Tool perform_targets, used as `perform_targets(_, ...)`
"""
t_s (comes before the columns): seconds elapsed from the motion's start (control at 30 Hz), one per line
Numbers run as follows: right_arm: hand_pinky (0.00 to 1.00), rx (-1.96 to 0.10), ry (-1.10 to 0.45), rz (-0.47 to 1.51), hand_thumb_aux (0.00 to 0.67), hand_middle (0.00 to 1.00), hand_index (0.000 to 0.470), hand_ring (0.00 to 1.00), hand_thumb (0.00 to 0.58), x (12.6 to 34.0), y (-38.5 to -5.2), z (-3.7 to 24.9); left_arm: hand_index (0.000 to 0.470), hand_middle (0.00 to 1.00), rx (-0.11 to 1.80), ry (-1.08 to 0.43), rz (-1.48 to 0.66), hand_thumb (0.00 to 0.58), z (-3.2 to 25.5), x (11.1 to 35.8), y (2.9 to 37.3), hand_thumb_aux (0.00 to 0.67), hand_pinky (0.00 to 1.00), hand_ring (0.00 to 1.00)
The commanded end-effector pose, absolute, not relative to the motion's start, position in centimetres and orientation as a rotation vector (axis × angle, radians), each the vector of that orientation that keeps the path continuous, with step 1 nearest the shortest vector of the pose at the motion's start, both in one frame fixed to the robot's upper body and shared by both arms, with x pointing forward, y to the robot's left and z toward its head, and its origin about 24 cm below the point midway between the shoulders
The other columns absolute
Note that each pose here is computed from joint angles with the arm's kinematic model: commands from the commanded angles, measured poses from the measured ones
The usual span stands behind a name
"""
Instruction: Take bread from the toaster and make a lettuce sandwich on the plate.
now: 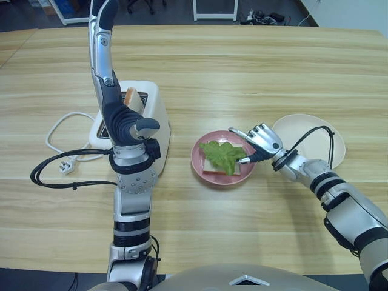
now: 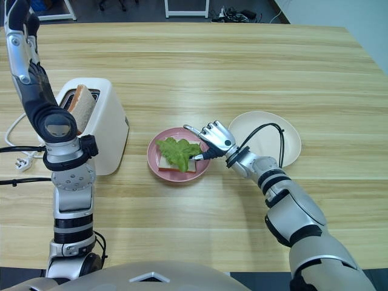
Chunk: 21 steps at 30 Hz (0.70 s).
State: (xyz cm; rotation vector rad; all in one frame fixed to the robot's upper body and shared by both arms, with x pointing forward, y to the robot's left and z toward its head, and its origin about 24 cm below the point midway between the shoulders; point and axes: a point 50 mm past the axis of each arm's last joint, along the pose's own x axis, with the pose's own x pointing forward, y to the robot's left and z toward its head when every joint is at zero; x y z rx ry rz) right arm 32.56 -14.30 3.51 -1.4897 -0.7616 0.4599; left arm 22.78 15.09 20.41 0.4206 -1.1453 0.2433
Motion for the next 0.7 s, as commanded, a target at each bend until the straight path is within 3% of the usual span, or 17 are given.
perform_targets(0.03, 1.00, -1.500, -0.748, 0.496, 0.000, 1.00, 0.000, 1.00, 0.000, 32.2, -14.6, 3.1, 0.000, 0.00, 0.425, -1.143, 0.239, 0.000, 20.5, 22.9, 15.0, 0.000, 0.00, 0.00)
perform_targets(0.27, 1.00, -1.580, -0.748, 0.370, 0.000, 1.00, 0.000, 1.00, 0.000, 32.2, -19.1, 5.5, 0.000, 0.00, 0.453, -1.147, 0.291, 0.000, 21.1, 22.6, 16.1, 0.000, 0.00, 0.00)
perform_targets(0.47, 1.00, -1.574, -0.764, 0.186, 0.000, 1.00, 0.000, 1.00, 0.000, 30.4, -23.3, 8.4, 0.000, 0.00, 0.636, -1.053, 0.401, 0.000, 21.2, 22.5, 20.8, 0.000, 0.00, 0.00)
perform_targets(0.7, 1.00, -1.405, -0.773, -0.019, 0.000, 1.00, 0.000, 1.00, 0.000, 26.5, -25.8, 10.4, 0.000, 0.00, 1.116, -0.636, 0.442, 0.000, 19.2, 22.4, 29.2, 0.000, 0.00, 0.00)
